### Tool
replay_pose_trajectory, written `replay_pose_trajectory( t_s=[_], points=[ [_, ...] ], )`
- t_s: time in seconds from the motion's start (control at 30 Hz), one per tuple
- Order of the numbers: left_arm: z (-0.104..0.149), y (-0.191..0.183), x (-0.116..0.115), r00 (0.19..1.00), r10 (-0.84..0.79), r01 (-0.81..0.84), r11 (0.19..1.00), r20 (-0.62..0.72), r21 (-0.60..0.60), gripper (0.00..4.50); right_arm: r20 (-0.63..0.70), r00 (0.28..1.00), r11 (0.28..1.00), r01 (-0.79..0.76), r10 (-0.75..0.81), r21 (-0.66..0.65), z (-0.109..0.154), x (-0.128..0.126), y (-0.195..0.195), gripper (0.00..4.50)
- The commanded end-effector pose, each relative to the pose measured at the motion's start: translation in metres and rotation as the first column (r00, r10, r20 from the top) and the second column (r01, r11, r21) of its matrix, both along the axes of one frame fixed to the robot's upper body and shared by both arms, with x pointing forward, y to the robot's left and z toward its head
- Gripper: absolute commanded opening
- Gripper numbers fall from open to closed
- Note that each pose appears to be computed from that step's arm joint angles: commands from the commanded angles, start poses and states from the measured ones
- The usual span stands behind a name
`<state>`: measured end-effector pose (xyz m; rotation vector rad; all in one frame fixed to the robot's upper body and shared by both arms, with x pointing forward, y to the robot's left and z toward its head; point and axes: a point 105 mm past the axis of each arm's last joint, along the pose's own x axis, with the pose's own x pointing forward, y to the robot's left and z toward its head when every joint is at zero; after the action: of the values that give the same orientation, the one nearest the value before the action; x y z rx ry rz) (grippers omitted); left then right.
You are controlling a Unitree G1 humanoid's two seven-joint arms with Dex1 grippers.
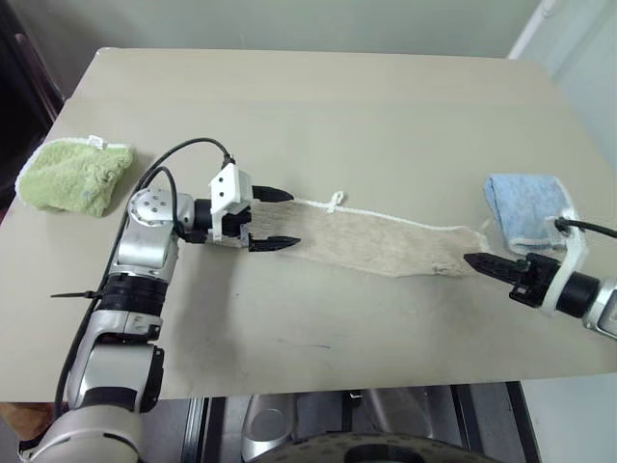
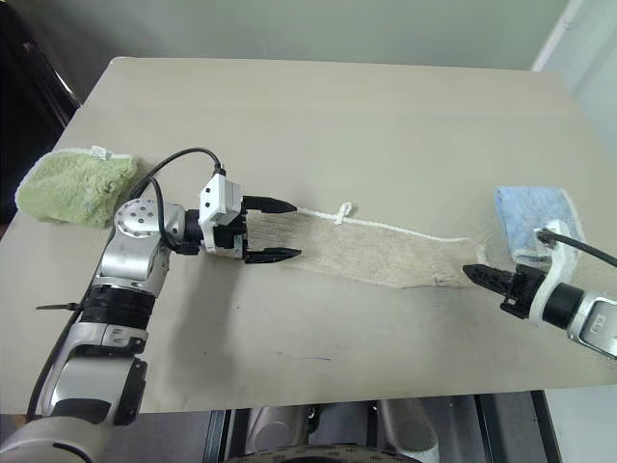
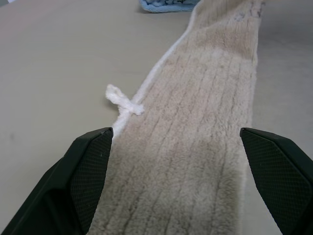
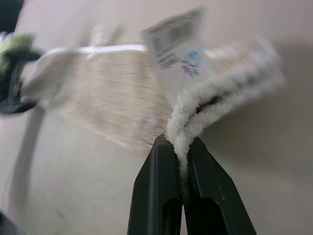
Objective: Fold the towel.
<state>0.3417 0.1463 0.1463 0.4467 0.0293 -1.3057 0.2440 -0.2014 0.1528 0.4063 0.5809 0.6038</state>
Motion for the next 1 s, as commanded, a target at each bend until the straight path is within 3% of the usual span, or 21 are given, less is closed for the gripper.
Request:
replay_pose_trajectory(
  t_s=[0.03, 0.37, 0.53, 0.77, 1.0],
  points=[
    [0.005, -0.003, 0.001, 0.999, -0.004, 0.005, 1.0, 0.038, -0.011, 4.5, 0.103, 0.993, 0.999, -0.049, 0.049, -0.003, 0.017, 0.006, 0.016, 0.04],
    [0.002, -0.006, 0.0, 0.999, -0.002, 0.003, 1.0, 0.04, -0.017, 4.5, 0.224, 0.944, 0.97, -0.233, 0.243, -0.071, 0.039, 0.018, 0.074, 0.04],
    [0.001, -0.008, -0.001, 0.999, 0.0, 0.001, 1.0, 0.042, -0.019, 4.5, 0.205, 0.915, 0.937, -0.329, 0.347, -0.114, 0.028, 0.027, 0.109, 0.04],
    [0.002, -0.002, -0.001, 0.999, 0.02, -0.019, 1.0, 0.05, -0.014, 4.5, 0.143, 0.917, 0.925, -0.353, 0.372, -0.139, 0.004, 0.04, 0.129, 0.04],
    [0.004, 0.002, 0.001, 0.998, 0.039, -0.038, 0.999, 0.058, -0.012, 4.5, 0.154, 0.9, 0.911, -0.391, 0.408, -0.129, 0.002, 0.047, 0.154, 0.04]
  ],
)
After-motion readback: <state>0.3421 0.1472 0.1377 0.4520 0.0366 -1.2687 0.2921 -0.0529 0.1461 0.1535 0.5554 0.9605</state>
